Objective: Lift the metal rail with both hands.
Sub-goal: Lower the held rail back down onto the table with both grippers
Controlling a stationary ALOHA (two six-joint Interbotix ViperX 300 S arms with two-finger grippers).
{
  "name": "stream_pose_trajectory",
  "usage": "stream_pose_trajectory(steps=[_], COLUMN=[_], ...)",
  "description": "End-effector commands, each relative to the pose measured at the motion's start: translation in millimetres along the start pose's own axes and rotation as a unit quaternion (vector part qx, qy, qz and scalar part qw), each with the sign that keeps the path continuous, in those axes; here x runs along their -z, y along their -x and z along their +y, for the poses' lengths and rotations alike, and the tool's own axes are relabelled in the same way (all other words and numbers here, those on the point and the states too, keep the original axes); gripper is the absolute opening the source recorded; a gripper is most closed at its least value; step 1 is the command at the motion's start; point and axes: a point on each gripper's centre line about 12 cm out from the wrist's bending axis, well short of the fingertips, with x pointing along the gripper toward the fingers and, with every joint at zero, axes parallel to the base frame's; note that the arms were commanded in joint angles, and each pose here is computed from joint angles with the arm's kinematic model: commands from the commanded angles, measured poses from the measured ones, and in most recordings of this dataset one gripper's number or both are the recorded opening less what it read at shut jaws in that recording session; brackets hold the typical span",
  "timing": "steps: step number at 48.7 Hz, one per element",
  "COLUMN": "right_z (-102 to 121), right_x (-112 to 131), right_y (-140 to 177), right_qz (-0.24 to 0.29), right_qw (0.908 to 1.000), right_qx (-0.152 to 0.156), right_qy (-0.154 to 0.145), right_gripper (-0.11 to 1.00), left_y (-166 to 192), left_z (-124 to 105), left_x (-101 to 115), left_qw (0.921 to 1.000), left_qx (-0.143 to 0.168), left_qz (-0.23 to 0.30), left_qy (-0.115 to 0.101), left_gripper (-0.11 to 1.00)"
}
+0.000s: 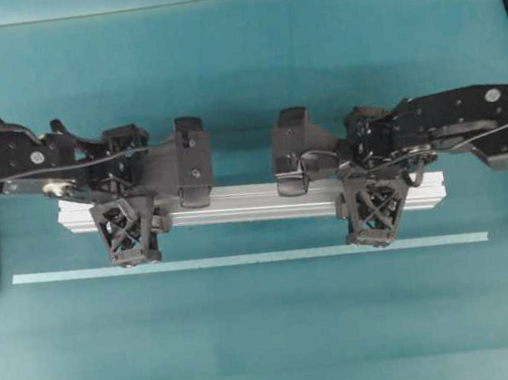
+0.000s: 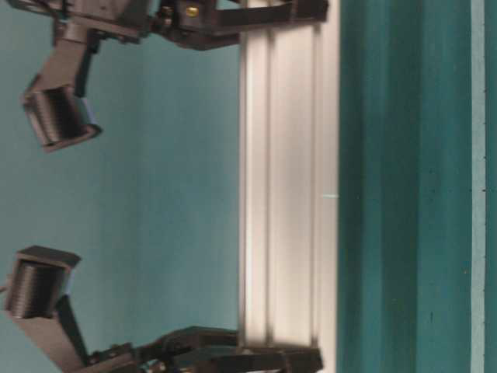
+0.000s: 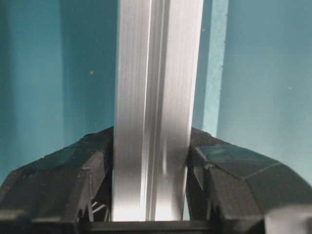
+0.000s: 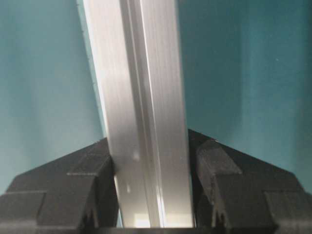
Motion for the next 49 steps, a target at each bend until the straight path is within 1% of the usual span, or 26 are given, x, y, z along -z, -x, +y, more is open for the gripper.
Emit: stream_pose_trajectory(steps=[1, 8, 12, 23, 33, 46, 49], right_z=[4.4, 7.2, 7.3, 8.1, 13.9, 14.1, 14.2], right_x=[-1.2, 1.9, 4.3, 12.0, 18.3, 19.3, 18.2], right_y=[-5.7, -15.7, -19.4, -29.5, -43.6, -61.0, -62.4], right_qz=[-0.007, -0.014, -0.014, -0.015, -0.021, -0.021, -0.022], right_qw=[1.0000, 0.9999, 0.9999, 0.9999, 0.9997, 0.9996, 0.9996], right_qx=[-0.003, -0.006, -0.006, -0.006, -0.007, -0.006, -0.006], right_qy=[0.002, 0.000, 0.000, 0.003, 0.012, 0.015, 0.015], right_gripper=[0.38, 0.38, 0.38, 0.38, 0.38, 0.38, 0.38], left_y=[-4.2, -20.4, -29.0, -40.4, -50.8, -55.0, -57.5], left_z=[-1.2, -3.9, -4.8, -11.2, -17.6, -20.0, -20.7], left_x=[-4.5, -2.6, 0.5, 3.3, 12.5, 13.7, 15.5], left_qw=[0.9997, 0.9995, 0.9996, 0.9997, 0.9998, 0.9999, 0.9999], left_qx=[-0.001, 0.001, 0.002, 0.006, 0.009, 0.011, 0.011], left_qz=[-0.023, -0.028, -0.021, -0.022, -0.014, -0.008, -0.004], left_qy=[0.004, 0.016, 0.018, 0.012, 0.003, 0.004, 0.008], left_gripper=[0.36, 0.36, 0.36, 0.36, 0.36, 0.36, 0.36])
